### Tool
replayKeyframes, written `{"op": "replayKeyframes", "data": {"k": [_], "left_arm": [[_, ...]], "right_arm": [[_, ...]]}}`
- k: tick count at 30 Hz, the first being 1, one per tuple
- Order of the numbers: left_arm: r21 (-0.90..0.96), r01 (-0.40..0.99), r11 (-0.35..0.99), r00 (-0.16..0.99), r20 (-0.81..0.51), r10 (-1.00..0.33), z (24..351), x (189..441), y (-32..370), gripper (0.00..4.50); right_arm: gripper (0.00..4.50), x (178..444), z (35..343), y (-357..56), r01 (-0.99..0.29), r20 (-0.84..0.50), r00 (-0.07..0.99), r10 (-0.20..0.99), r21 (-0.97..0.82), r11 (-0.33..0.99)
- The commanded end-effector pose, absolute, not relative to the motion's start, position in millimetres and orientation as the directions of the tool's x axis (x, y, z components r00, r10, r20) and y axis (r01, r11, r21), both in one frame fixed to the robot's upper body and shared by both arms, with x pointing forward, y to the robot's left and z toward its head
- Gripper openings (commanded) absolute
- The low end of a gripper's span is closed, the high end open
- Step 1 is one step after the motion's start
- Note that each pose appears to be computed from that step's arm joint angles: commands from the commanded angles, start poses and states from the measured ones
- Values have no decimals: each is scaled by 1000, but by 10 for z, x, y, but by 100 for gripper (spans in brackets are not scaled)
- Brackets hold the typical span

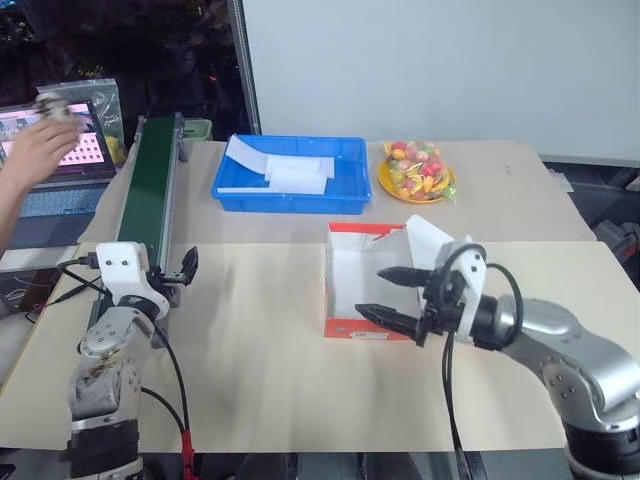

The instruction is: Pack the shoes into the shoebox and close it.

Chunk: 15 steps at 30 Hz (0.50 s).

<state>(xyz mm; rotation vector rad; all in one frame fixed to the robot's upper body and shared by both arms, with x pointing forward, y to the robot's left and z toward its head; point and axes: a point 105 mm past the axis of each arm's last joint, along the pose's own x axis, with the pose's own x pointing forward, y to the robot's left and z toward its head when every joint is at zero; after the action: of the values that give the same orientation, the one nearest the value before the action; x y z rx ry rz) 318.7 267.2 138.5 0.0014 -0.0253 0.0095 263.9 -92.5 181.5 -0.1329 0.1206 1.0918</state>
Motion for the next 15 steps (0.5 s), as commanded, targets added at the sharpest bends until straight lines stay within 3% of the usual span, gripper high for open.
{"op": "replayKeyframes", "data": {"k": [1,8,15], "left_arm": [[11,-45,999,997,62,44,1504,3120,2728,444],[41,-234,971,972,-6,235,1419,3004,3074,444],[51,-271,961,959,-71,274,1397,2994,3104,444]], "right_arm": [[450,2732,1871,-846,-886,-165,462,871,-110,449],[450,2947,1900,-745,-821,-111,569,814,-115,559],[450,2968,1838,-719,-772,-84,636,767,-72,632]]}}
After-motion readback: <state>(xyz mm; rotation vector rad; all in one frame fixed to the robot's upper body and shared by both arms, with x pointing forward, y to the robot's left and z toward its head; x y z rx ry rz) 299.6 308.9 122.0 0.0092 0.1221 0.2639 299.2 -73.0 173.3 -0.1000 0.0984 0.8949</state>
